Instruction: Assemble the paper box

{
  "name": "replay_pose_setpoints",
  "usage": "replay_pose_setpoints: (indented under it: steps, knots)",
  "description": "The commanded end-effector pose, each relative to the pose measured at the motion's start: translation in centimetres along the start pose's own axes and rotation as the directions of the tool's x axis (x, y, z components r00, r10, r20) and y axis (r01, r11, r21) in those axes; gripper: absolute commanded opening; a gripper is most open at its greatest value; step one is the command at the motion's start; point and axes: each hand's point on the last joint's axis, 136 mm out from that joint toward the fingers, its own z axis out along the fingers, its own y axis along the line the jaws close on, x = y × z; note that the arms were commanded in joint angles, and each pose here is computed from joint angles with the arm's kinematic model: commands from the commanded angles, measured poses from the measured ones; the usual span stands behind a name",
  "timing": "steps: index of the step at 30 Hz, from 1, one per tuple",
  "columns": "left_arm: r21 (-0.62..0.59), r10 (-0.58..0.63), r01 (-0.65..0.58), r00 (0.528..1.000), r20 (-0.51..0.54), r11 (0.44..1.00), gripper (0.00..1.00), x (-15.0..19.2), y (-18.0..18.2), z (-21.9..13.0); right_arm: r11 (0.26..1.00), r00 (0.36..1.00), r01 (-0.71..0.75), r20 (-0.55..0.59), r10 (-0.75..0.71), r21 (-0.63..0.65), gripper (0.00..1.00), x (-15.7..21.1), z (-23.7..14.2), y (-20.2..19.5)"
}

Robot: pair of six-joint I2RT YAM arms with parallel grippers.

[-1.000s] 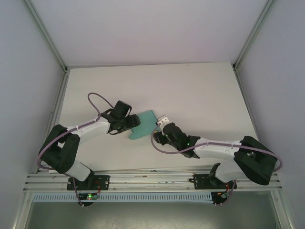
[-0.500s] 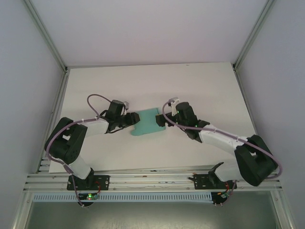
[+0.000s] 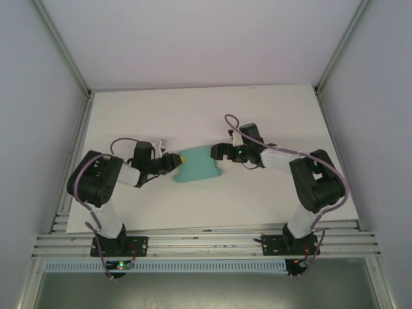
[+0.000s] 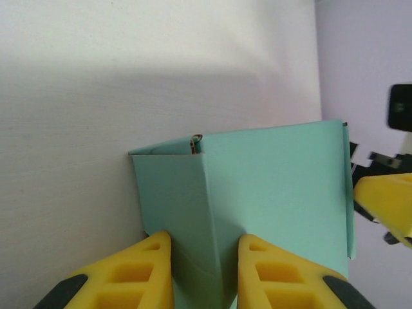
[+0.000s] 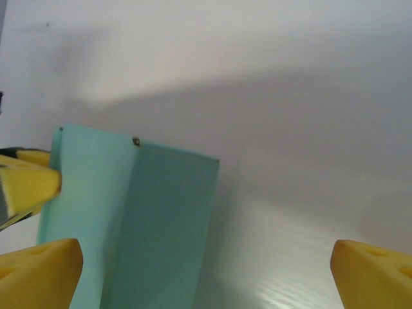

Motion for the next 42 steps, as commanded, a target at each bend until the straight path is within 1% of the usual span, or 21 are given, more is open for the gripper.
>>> replay_pose_setpoints:
  steps: [1,4,9,13,15,16,18,19,21,22,23,24,25,26,27,28,30,33,36,39,42]
  knots:
    - [-0.055,-0.137,0.134,0.989,-0.047,0.989,0.19,2.4,3.4,0.0,0.986,0.999,-0.023,-0.046,0.016,-0.165,0.96,-0.3,0.7,3.3]
    - [-0.015,-0.133,0.132,0.990,-0.043,0.991,0.19,2.1,3.0,0.2,0.969,0.995,-0.074,-0.077,0.057,-0.236,0.92,-0.1,2.0,4.0]
    - [-0.008,-0.126,0.126,0.991,-0.037,0.992,0.20,1.9,2.8,0.2,0.925,0.992,-0.121,-0.084,0.097,-0.360,0.75,-0.9,2.6,5.6]
    - [0.007,-0.090,0.090,0.996,-0.025,0.996,0.26,1.2,1.9,0.1,0.905,0.993,-0.112,-0.075,0.089,-0.410,0.49,-1.3,1.8,7.2]
    - [0.023,-0.054,0.054,0.999,-0.003,0.998,0.38,0.5,0.9,-0.1,0.908,0.994,-0.110,-0.062,0.093,-0.405,0.46,-1.5,1.2,7.2]
    - [0.032,-0.029,0.029,0.999,0.018,0.999,0.50,-0.2,0.1,-0.3,0.911,0.993,-0.113,-0.054,0.100,-0.397,0.46,-1.6,0.9,7.1]
    - [0.037,0.032,-0.034,0.998,0.056,0.999,0.54,-1.5,-1.6,-0.6,0.914,0.992,-0.126,-0.043,0.119,-0.386,0.45,-1.8,0.3,6.9]
    - [0.028,0.079,-0.082,0.994,0.075,0.996,0.64,-2.2,-2.6,-0.9,0.915,0.990,-0.141,-0.040,0.136,-0.377,0.45,-1.9,0.0,6.8]
    - [-0.027,0.190,-0.188,0.975,0.118,0.982,0.99,-3.5,-4.5,-1.5,0.916,0.984,-0.174,-0.038,0.172,-0.361,0.45,-2.0,-0.6,6.4]
    - [-0.080,0.275,-0.266,0.952,0.134,0.961,1.00,-4.0,-5.8,-1.9,0.917,0.979,-0.204,-0.043,0.201,-0.344,0.45,-2.1,-0.9,6.0]
    - [-0.144,0.366,-0.347,0.920,0.138,0.927,1.00,-4.3,-7.0,-2.2,0.915,0.971,-0.237,-0.050,0.233,-0.327,0.43,-2.2,-1.2,5.6]
    - [-0.234,0.483,-0.448,0.867,0.123,0.863,1.00,-4.5,-8.3,-2.5,0.910,0.962,-0.272,-0.056,0.268,-0.312,0.42,-2.3,-1.5,5.2]
    - [-0.310,0.596,-0.547,0.798,0.088,0.778,1.00,-4.4,-9.7,-2.8,0.903,0.949,-0.313,-0.065,0.308,-0.294,0.41,-2.4,-1.9,4.8]
    - [-0.363,0.702,-0.644,0.711,0.041,0.673,1.00,-4.0,-11.1,-2.9,0.889,0.928,-0.371,-0.083,0.362,-0.269,0.41,-2.4,-2.2,4.2]
    - [-0.385,0.795,-0.738,0.607,-0.018,0.555,1.00,-3.3,-12.5,-2.9,0.868,0.904,-0.428,-0.102,0.416,-0.251,0.41,-2.5,-2.6,3.6]
    - [-0.369,0.852,-0.806,0.520,-0.067,0.463,1.00,-2.4,-13.6,-2.9,0.846,0.880,-0.475,-0.118,0.460,-0.243,0.40,-2.5,-3.0,3.3]
    - [-0.290,0.918,-0.901,0.372,-0.138,0.322,1.00,-0.3,-15.2,-2.7,0.784,0.820,-0.573,-0.164,0.549,-0.238,0.39,-2.6,-3.9,3.0]
    - [-0.171,0.964,-0.975,0.177,-0.201,0.143,1.00,2.8,-16.2,-2.2,0.664,0.698,-0.715,-0.281,0.659,-0.218,0.39,-2.1,-4.8,3.1]
    - [-0.087,0.967,-0.996,0.008,-0.256,-0.015,1.00,5.4,-16.8,-1.3,0.632,0.664,-0.745,-0.334,0.669,-0.214,0.39,-1.6,-5.1,3.6]
    - [-0.085,0.935,-0.989,-0.081,-0.346,-0.117,1.00,5.7,-15.6,-0.8,0.594,0.627,-0.775,-0.372,0.685,-0.213,0.38,-1.7,-5.6,4.0]
    - [-0.104,0.908,-0.981,-0.107,-0.405,-0.162,1.00,5.2,-14.6,-0.5,0.547,0.581,-0.810,-0.409,0.703,-0.210,0.38,-1.9,-6.0,4.5]
